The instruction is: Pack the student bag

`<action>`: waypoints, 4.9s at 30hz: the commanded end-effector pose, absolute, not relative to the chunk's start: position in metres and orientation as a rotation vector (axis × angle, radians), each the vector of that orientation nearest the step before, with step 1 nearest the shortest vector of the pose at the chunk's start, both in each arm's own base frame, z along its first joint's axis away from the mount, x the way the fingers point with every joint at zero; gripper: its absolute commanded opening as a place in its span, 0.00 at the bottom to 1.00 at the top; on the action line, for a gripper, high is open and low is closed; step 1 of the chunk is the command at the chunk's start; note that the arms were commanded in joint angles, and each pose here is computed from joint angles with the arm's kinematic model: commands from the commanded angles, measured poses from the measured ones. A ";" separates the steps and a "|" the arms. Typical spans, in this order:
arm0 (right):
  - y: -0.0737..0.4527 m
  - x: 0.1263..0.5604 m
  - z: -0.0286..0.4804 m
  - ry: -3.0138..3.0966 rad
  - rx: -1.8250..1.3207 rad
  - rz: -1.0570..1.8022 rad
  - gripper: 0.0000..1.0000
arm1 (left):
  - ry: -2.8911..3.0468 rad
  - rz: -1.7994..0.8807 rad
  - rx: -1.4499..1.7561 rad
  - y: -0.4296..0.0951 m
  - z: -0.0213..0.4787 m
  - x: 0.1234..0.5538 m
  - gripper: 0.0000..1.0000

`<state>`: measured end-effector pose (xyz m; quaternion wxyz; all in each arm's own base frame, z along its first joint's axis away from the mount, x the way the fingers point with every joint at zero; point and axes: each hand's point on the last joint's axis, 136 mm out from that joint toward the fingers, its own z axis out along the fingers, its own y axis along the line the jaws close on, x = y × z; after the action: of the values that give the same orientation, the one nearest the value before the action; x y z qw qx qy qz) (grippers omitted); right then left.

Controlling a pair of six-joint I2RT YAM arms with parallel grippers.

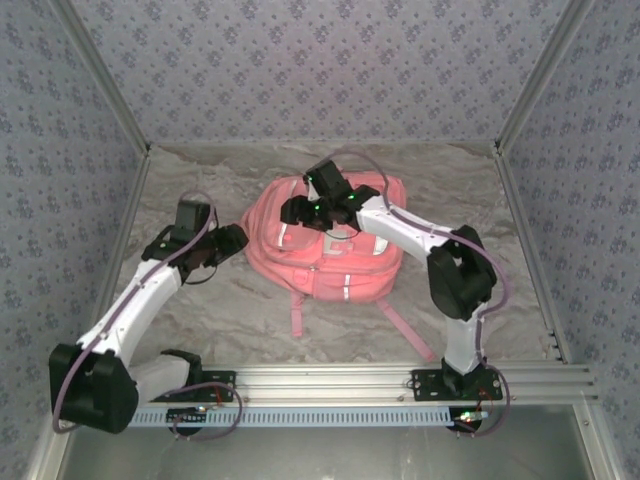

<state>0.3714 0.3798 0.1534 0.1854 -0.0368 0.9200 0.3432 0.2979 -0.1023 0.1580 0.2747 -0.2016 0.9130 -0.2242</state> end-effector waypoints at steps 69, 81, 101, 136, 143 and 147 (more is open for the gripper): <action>0.410 0.391 0.140 2.614 0.214 1.340 0.00 | 2.561 -0.302 0.778 -0.272 0.019 0.209 0.43; 0.404 0.390 0.133 2.625 0.208 1.330 0.00 | 2.549 -0.249 0.818 -0.274 0.026 0.208 0.09; 0.376 0.378 0.121 2.693 0.007 1.061 0.00 | 2.645 -0.319 0.695 -0.238 0.032 0.205 0.08; 0.317 0.362 0.112 2.747 -0.271 0.633 0.00 | 2.690 -0.486 0.170 -0.190 0.042 0.244 0.11; 0.322 0.359 0.118 2.748 -0.364 0.653 0.00 | 2.675 -0.596 0.408 -0.243 0.038 0.226 0.11; 0.344 0.367 0.130 2.702 -0.433 0.759 0.00 | 2.606 -0.646 0.599 -0.286 0.046 0.213 0.11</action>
<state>0.3665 0.3448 0.1286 0.1664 -0.1287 0.9404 0.2671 0.2089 -0.2547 0.0295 0.1683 0.1770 0.9472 -0.2079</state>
